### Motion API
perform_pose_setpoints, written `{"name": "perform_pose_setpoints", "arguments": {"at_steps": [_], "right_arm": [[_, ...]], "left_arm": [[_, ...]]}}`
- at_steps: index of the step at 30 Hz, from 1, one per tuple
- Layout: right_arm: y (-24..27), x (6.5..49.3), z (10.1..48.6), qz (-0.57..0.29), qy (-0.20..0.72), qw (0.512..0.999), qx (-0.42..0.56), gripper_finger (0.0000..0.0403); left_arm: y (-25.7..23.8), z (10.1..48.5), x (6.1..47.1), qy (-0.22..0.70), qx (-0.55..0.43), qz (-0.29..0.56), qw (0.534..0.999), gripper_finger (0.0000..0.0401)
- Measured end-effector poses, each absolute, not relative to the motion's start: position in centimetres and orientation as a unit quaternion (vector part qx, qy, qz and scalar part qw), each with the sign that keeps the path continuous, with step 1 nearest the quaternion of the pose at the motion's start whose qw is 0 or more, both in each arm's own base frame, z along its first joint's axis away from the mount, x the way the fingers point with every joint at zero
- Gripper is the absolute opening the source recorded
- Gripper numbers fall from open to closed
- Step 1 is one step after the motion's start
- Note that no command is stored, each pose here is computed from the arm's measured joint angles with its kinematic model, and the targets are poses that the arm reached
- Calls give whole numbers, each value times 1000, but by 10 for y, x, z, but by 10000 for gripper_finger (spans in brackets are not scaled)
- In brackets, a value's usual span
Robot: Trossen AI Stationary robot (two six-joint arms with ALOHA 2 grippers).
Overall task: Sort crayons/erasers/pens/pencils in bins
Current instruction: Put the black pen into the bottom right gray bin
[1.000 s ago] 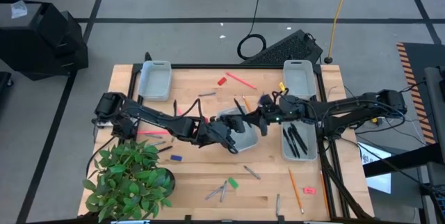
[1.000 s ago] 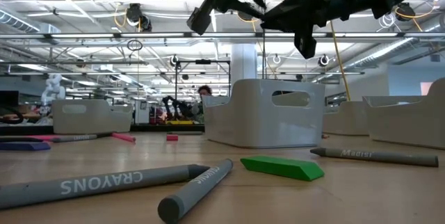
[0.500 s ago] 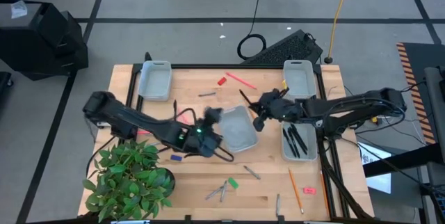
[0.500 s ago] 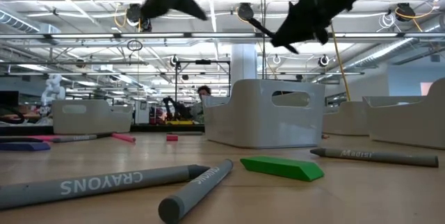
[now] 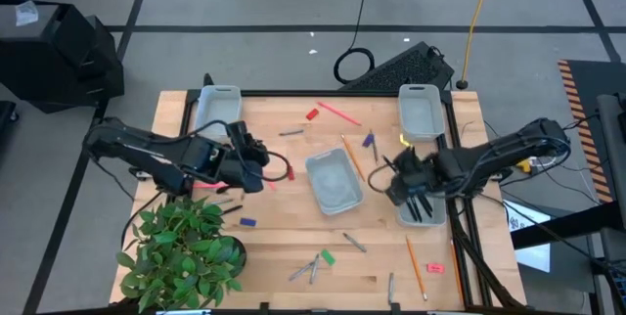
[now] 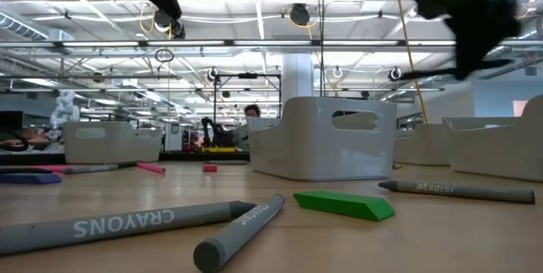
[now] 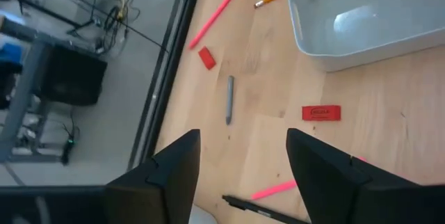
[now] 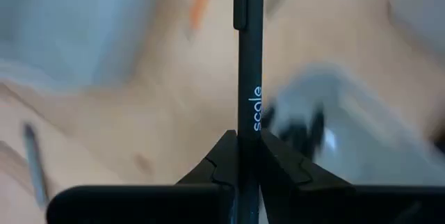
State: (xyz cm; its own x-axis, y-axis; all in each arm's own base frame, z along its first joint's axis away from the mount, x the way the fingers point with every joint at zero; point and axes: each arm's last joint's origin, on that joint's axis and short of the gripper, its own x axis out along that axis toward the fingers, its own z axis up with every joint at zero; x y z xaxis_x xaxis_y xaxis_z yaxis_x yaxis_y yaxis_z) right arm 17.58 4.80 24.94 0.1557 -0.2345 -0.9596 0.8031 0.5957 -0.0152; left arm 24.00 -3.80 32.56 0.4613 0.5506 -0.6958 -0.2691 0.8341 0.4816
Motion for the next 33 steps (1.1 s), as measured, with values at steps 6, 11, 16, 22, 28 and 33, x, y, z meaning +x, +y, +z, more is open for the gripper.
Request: {"name": "perform_pose_setpoints", "arguments": {"at_steps": [6,11,16,22,28,33], "right_arm": [[71,151,228,-401,573,651,296,27],[81,138,204,-433,564,625,322,30],[78,132,176,-436,554,625,335,67],[76,130,164,-426,559,633,323,100],[78,139,191,-412,543,679,273,118],[80,154,222,-383,470,770,198,118]], "left_arm": [[-37,318,239,463,123,249,842,212],[-39,315,242,458,100,236,851,212],[-40,314,242,467,84,216,854,212],[-43,313,242,476,24,193,857,212],[-44,310,240,483,-68,219,845,211],[-45,298,243,515,-140,252,807,211]]}}
